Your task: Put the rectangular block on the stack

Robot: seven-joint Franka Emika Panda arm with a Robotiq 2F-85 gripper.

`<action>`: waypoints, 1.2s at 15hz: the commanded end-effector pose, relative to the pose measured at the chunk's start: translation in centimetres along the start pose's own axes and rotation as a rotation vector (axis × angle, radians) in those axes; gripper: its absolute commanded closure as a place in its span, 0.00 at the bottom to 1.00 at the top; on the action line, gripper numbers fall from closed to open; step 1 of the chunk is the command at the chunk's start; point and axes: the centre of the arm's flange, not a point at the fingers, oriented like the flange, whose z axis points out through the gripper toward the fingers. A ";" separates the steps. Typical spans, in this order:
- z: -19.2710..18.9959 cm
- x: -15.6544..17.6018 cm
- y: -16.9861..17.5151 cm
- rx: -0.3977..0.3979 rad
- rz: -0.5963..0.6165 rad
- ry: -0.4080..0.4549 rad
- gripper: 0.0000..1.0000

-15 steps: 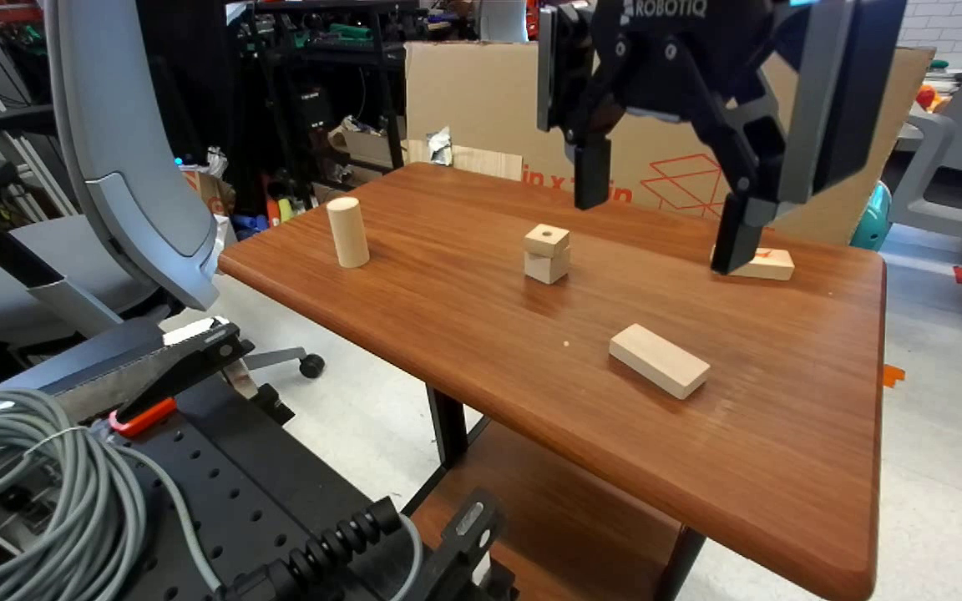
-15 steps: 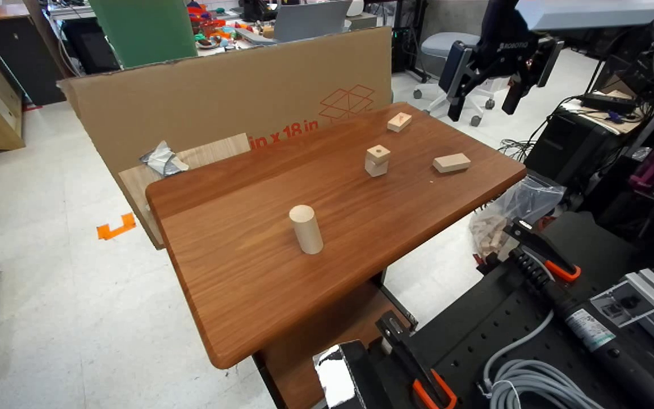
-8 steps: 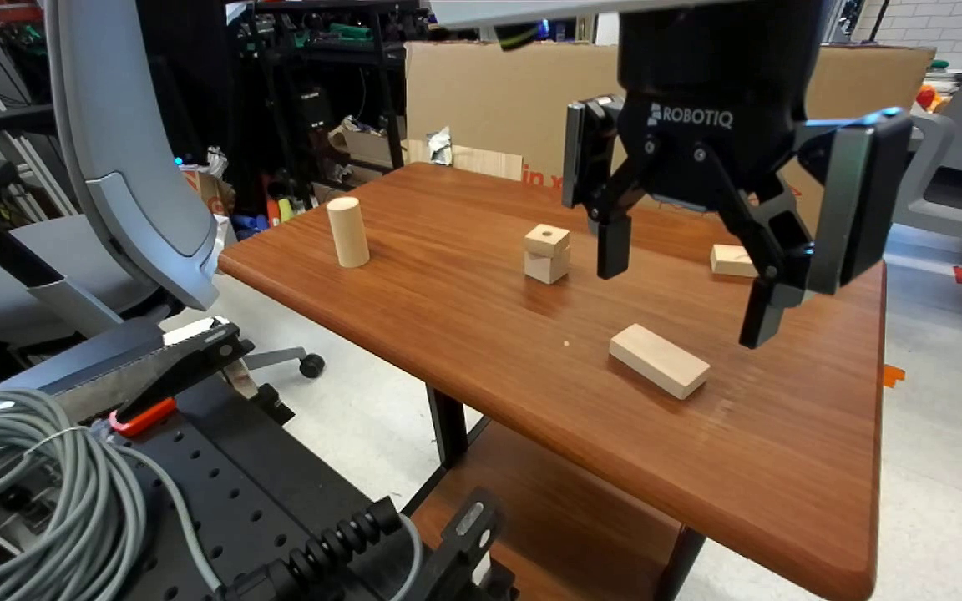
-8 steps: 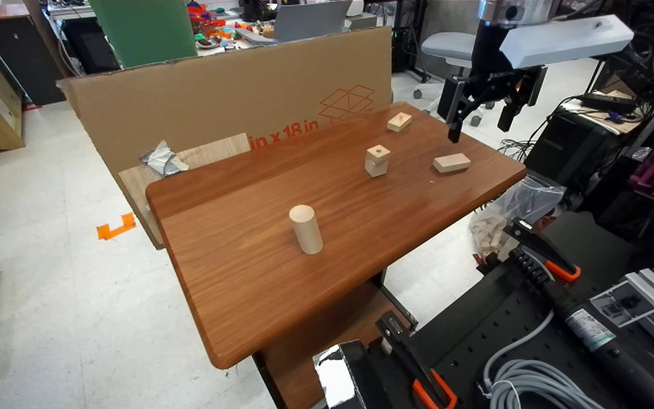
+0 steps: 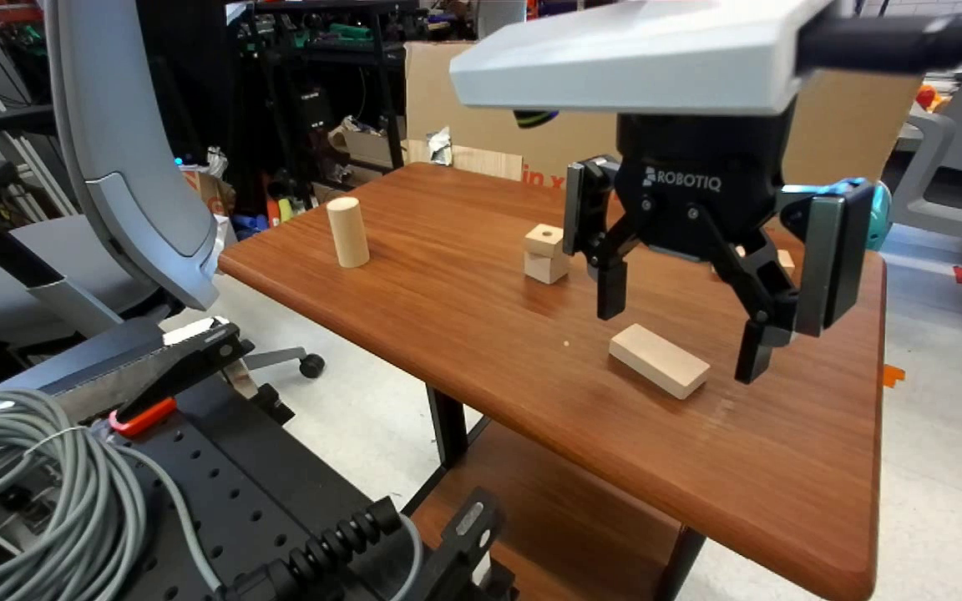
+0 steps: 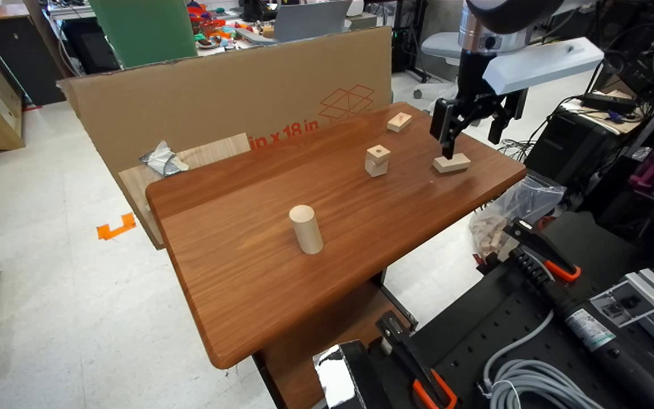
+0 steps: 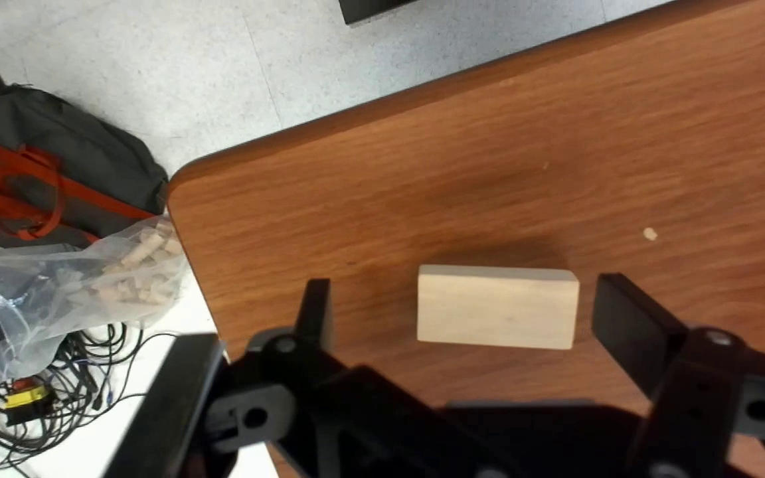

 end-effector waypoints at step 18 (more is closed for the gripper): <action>2.5 4.3 -1.2 -0.054 -0.048 -0.125 0.00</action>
